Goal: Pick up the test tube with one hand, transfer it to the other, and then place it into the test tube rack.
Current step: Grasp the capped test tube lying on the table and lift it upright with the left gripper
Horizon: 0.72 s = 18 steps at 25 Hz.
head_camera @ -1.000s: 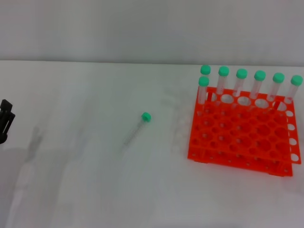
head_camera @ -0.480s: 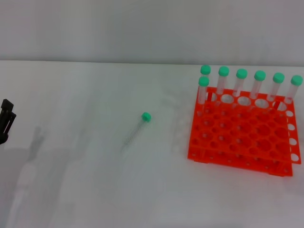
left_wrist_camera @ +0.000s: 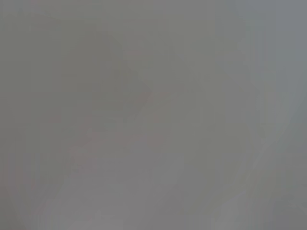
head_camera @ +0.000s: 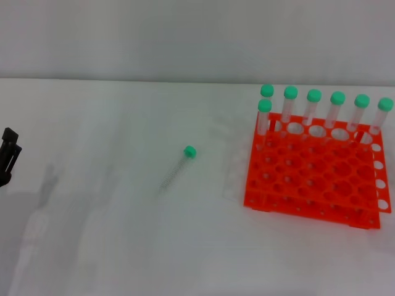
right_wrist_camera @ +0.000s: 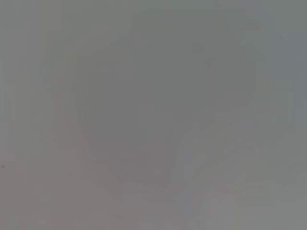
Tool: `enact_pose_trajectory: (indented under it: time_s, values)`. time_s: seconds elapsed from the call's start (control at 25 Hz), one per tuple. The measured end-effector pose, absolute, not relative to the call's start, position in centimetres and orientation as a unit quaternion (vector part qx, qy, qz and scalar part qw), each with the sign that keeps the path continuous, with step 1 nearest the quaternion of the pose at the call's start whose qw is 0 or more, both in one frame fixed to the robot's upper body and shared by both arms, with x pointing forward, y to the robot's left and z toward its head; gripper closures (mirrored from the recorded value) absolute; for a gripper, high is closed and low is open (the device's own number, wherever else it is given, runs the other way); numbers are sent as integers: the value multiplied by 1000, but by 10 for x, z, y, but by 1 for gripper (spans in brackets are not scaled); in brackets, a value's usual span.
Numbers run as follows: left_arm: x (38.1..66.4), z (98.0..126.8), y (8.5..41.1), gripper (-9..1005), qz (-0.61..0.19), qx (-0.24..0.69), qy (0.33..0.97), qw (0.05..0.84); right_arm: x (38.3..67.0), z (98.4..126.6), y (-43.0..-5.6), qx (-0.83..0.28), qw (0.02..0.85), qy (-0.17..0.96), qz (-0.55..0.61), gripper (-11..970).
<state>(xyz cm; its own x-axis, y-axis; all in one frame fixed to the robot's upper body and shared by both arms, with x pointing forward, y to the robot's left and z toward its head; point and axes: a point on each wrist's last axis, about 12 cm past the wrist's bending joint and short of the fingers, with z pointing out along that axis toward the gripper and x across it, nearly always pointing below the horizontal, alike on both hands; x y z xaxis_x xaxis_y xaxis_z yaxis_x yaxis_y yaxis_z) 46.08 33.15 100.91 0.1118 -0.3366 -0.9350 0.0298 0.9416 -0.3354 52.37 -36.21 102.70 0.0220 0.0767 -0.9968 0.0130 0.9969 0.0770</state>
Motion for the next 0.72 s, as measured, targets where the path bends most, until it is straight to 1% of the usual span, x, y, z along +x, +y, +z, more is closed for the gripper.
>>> enact_pose_trajectory:
  time_s: [0.08, 0.2, 0.28, 0.44, 0.56, 0.72]
  values:
    - [461, 1009, 331, 120, -131, -123, 653, 735, 524, 1027, -362, 32, 714, 699, 22, 118]
    - [472, 1013, 331, 120, -169, -137, 651, 727, 524, 1027, -362, 32, 714, 699, 22, 118]
    - [485, 1018, 333, 120, -202, -132, 657, 715, 524, 1027, -362, 32, 714, 699, 22, 118]
    - [517, 1033, 339, 121, -264, -93, 681, 677, 524, 1027, -362, 32, 714, 699, 23, 118]
    - [536, 1050, 346, 121, -306, -61, 697, 646, 525, 1027, -361, 30, 714, 699, 24, 118]
    - [564, 1086, 353, 121, -363, 6, 732, 576, 525, 1027, -360, 27, 714, 699, 26, 118]
